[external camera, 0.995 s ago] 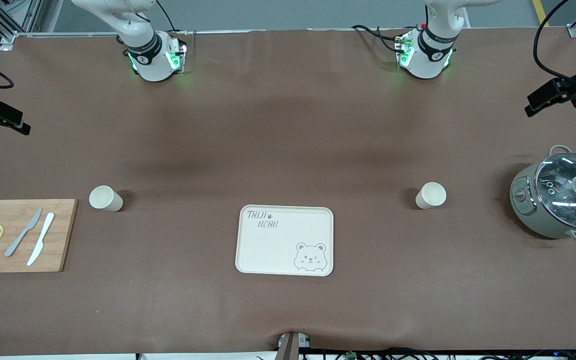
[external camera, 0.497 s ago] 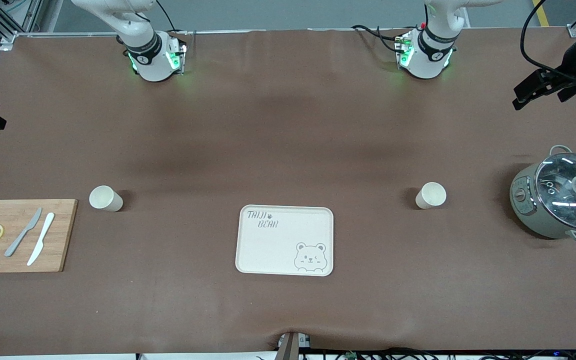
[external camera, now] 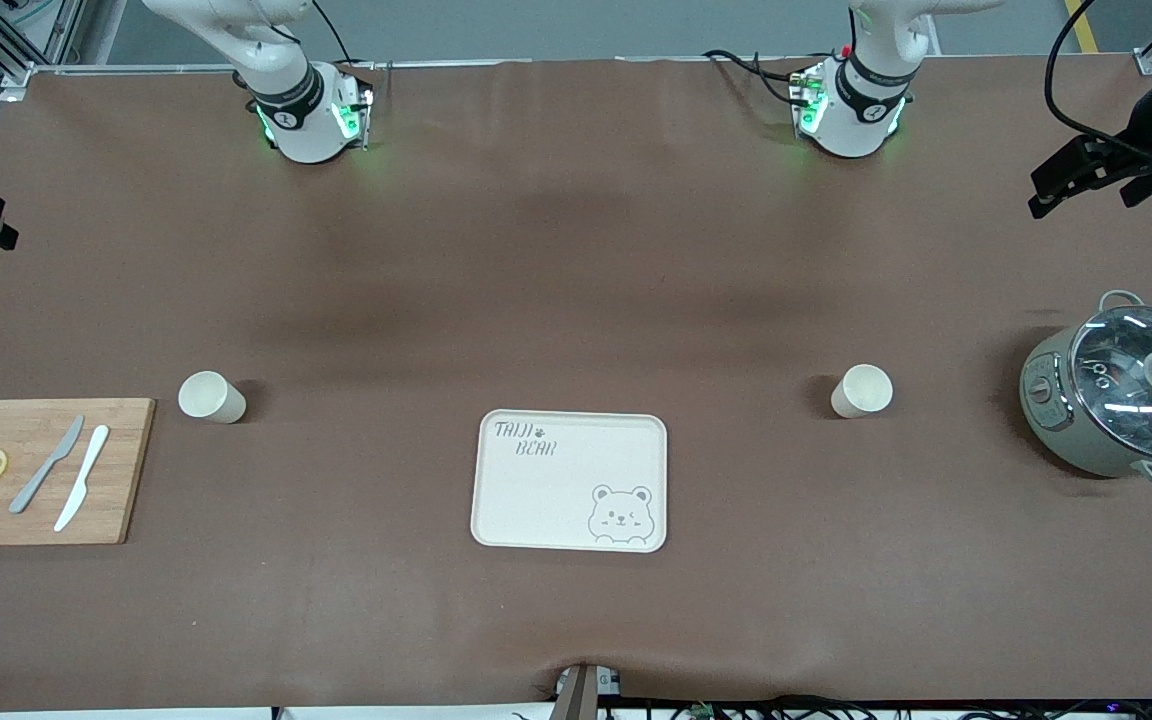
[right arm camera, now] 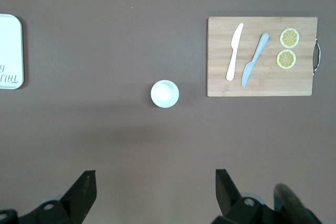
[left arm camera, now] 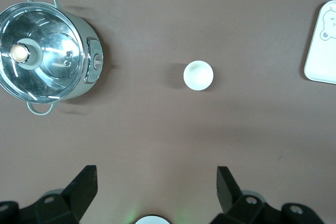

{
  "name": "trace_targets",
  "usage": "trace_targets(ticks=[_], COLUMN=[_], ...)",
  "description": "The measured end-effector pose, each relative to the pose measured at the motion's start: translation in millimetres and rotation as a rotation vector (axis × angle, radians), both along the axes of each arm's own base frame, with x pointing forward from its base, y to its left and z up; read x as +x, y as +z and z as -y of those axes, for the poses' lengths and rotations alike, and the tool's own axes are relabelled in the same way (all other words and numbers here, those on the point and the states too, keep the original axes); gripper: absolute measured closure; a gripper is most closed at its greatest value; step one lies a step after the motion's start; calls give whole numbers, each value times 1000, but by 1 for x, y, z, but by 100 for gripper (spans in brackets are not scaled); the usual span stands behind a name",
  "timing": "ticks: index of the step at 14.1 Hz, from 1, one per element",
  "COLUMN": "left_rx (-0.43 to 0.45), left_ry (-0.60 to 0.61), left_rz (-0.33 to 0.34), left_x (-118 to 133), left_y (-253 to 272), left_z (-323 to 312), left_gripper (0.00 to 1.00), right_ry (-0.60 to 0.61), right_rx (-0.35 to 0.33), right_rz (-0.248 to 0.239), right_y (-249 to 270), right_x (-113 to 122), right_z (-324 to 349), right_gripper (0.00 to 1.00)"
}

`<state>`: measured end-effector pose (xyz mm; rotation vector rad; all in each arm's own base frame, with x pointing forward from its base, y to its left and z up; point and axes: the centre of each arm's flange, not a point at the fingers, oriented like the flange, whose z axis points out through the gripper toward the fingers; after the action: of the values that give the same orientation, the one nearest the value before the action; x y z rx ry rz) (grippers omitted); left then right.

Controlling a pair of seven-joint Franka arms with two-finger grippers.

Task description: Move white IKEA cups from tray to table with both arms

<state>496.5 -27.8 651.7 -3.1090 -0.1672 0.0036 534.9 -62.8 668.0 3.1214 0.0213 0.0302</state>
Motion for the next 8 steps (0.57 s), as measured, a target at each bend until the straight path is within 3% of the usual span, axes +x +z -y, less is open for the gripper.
trace_targets(ticks=[3, 8], left_rx=[-1, -3], left_ry=[-1, -4], left_rz=[4, -2], left_x=[1, 13], left_y=[1, -4], left_z=[0, 2], left_gripper=[0, 0], right_ry=[13, 13], right_rx=[-4, -4], right_rz=[36, 34], right_y=[4, 4], right_x=[4, 4], right_z=[-7, -7], right_gripper=[0, 0])
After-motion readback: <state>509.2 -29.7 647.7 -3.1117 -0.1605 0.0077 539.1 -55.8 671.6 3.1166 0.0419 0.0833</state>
